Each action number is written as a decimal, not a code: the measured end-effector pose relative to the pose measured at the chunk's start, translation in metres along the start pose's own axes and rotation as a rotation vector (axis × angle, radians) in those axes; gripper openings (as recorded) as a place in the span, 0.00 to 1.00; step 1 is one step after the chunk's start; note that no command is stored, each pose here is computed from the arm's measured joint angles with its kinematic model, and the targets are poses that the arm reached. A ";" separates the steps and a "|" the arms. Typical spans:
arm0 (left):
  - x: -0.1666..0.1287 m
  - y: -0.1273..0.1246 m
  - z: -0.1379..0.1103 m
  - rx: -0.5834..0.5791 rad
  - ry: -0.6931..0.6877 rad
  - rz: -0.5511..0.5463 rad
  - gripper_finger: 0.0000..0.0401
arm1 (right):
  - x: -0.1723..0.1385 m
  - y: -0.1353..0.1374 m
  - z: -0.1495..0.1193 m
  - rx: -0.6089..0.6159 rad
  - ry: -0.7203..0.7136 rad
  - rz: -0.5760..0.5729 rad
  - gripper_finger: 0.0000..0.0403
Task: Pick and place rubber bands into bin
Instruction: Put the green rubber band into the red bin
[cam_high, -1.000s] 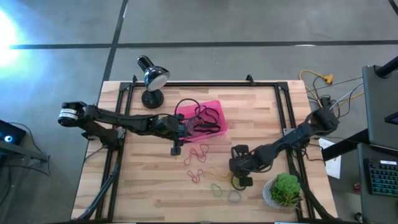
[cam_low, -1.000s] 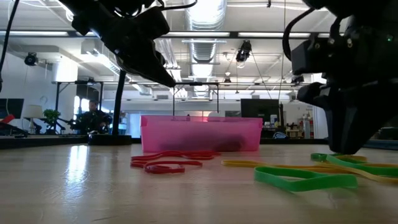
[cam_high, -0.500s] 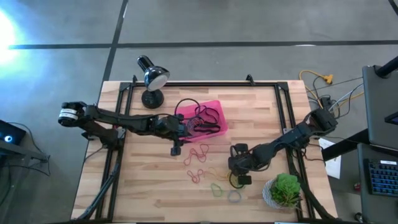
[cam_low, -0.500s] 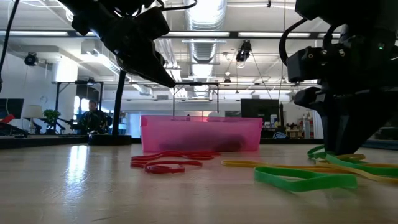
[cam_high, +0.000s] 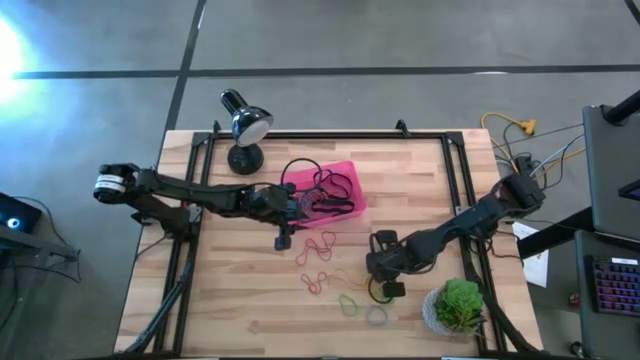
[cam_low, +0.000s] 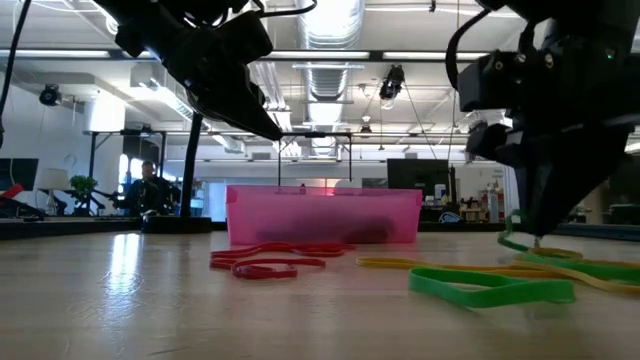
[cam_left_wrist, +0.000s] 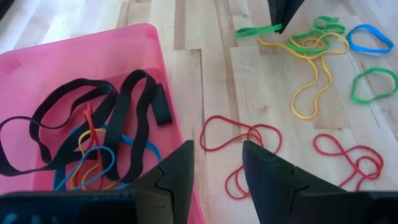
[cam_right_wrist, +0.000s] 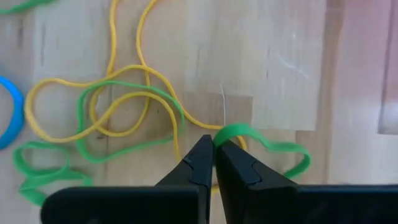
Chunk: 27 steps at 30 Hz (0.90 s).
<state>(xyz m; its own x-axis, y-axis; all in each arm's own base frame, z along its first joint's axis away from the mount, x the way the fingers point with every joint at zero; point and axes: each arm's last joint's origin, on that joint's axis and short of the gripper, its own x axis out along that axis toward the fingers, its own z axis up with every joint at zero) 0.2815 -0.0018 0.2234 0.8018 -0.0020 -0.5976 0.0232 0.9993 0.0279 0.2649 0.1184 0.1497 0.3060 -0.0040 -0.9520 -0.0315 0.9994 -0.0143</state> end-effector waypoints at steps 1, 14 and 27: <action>0.000 0.000 0.000 0.000 0.000 0.000 0.30 | -0.003 0.000 0.002 0.000 0.000 0.000 0.02; 0.001 0.000 -0.005 -0.001 0.015 0.000 0.30 | -0.061 -0.016 0.043 -0.184 -0.205 -0.255 0.02; 0.001 0.000 -0.006 -0.001 0.018 -0.001 0.30 | -0.074 -0.122 0.088 -0.033 -0.341 -0.430 0.02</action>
<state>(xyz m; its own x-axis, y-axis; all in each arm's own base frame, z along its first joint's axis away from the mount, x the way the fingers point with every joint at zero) 0.2790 -0.0020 0.2178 0.7908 -0.0024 -0.6121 0.0235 0.9994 0.0264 0.3299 -0.0005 0.2486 0.5888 -0.3949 -0.7052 0.1367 0.9086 -0.3947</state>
